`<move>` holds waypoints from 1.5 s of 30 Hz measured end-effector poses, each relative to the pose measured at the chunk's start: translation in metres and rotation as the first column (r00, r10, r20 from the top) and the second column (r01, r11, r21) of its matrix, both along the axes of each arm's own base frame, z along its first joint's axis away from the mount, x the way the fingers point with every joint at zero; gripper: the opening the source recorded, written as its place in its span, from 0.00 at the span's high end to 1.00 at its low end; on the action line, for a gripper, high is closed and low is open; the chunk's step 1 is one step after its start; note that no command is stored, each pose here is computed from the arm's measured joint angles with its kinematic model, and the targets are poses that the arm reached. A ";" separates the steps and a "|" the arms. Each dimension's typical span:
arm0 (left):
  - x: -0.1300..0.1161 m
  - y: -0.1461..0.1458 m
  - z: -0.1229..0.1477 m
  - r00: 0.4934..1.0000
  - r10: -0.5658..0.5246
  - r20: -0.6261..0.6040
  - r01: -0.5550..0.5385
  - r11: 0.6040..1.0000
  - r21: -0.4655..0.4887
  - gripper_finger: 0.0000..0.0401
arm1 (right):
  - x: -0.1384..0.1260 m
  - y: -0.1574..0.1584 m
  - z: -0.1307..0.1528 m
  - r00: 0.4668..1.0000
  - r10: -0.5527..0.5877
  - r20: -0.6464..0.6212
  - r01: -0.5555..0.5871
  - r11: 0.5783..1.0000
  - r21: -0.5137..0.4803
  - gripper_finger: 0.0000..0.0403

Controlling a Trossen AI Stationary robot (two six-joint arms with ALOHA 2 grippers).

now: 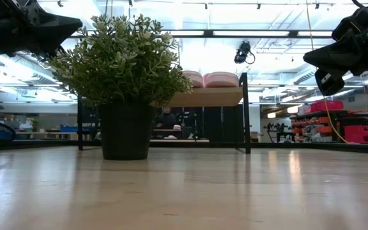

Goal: Pick and place slides into the shelf
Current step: Return to Home Position

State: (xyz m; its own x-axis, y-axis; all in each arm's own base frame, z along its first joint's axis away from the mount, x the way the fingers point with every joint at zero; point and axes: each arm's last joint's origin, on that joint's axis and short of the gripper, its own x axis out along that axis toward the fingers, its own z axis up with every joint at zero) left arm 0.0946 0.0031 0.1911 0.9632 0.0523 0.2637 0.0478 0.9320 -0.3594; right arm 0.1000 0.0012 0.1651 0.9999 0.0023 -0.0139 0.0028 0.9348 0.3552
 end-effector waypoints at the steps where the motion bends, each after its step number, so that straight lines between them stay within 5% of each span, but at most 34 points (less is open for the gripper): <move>1: 0.000 0.000 0.000 1.000 0.000 0.000 0.000 1.000 0.000 0.95 | 0.000 0.000 0.000 1.000 0.000 0.000 0.000 1.000 0.000 0.93; 45: 0.000 0.000 0.000 1.000 0.000 0.000 0.000 1.000 0.000 0.94 | 0.000 0.000 0.000 1.000 0.000 0.000 0.000 1.000 0.000 0.93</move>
